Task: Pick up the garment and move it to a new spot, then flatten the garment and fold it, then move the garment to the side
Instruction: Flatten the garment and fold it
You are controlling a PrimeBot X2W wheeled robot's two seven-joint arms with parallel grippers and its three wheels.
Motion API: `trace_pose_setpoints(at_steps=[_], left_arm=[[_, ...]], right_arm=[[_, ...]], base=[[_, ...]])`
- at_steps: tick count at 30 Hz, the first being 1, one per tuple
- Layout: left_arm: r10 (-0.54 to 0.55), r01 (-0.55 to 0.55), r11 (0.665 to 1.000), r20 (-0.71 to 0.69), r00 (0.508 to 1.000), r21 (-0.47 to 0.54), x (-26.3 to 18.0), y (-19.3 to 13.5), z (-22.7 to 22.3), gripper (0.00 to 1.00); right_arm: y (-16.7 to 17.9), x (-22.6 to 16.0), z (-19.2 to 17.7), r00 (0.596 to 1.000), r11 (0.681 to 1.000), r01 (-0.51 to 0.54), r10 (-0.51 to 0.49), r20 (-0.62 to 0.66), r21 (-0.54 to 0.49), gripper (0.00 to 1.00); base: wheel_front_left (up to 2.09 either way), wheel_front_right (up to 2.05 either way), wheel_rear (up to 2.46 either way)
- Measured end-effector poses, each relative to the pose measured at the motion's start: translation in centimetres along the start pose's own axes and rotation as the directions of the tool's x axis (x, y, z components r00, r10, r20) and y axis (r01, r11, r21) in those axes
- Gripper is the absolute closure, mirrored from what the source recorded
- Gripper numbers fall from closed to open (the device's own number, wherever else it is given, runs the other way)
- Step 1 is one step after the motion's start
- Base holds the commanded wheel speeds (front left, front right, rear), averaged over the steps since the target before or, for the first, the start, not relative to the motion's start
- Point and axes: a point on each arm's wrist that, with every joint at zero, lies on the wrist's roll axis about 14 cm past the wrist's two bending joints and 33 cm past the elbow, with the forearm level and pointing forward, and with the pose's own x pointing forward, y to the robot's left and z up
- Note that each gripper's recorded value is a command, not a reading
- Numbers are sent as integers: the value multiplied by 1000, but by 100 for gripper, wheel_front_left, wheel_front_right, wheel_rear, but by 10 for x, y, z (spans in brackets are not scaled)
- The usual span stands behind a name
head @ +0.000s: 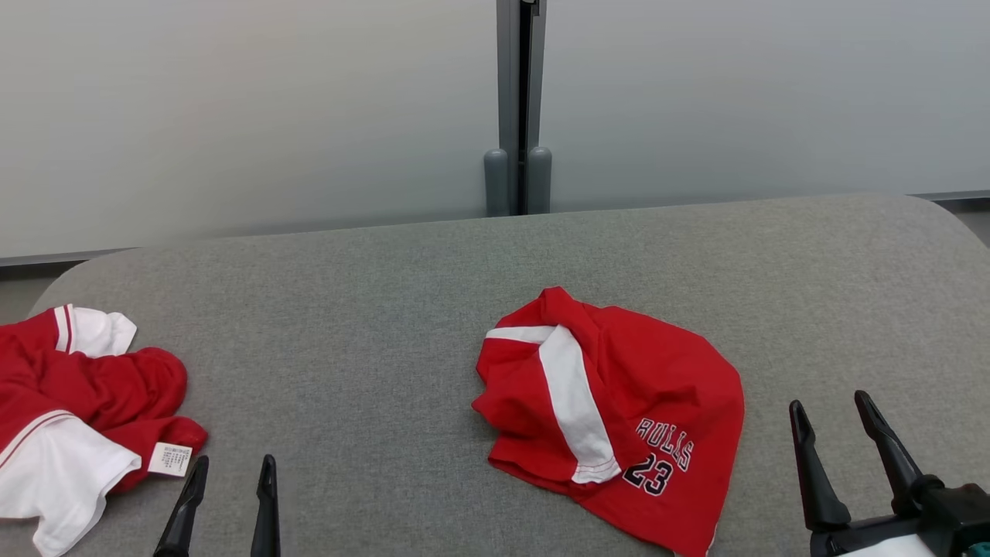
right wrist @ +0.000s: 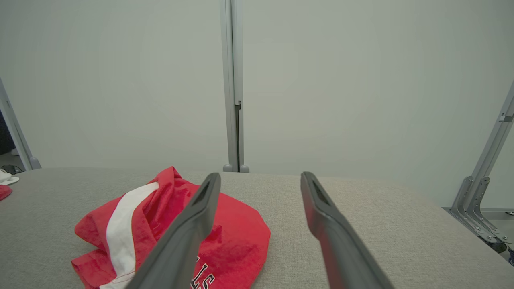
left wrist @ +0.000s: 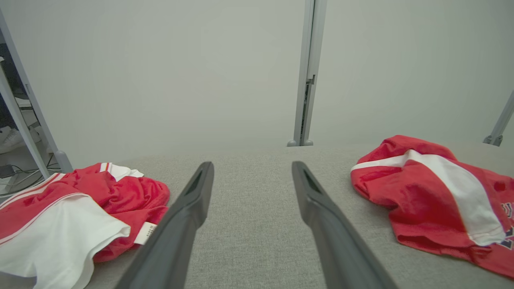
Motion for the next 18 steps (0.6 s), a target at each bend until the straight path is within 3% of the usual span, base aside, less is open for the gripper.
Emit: trace_pose_setpoints(at_steps=[5, 9, 13, 18], left_arm=[[-61, 61, 998, 24, 998, -5, 12, -17, 6, 0], [-188, 189, 981, 27, 982, -36, 23, -58, 6, 0], [-358, 356, 931, -11, 934, -78, 29, -116, -9, 0], [-556, 540, 831, -156, 817, -133, 23, -182, -47, 0]], right_arm=[[-2, 1, 3, 1000, 1000, 9, -9, 11, 1, 0], [-10, -1, 8, 999, 1000, 30, -30, 25, -6, 0], [-18, -3, 12, 998, 998, 58, -58, 33, -13, 0], [-31, -7, 12, 994, 994, 104, -103, 29, -17, 0]], base=[[0, 0, 0], [0, 0, 0], [0, 0, 0], [0, 0, 0]])
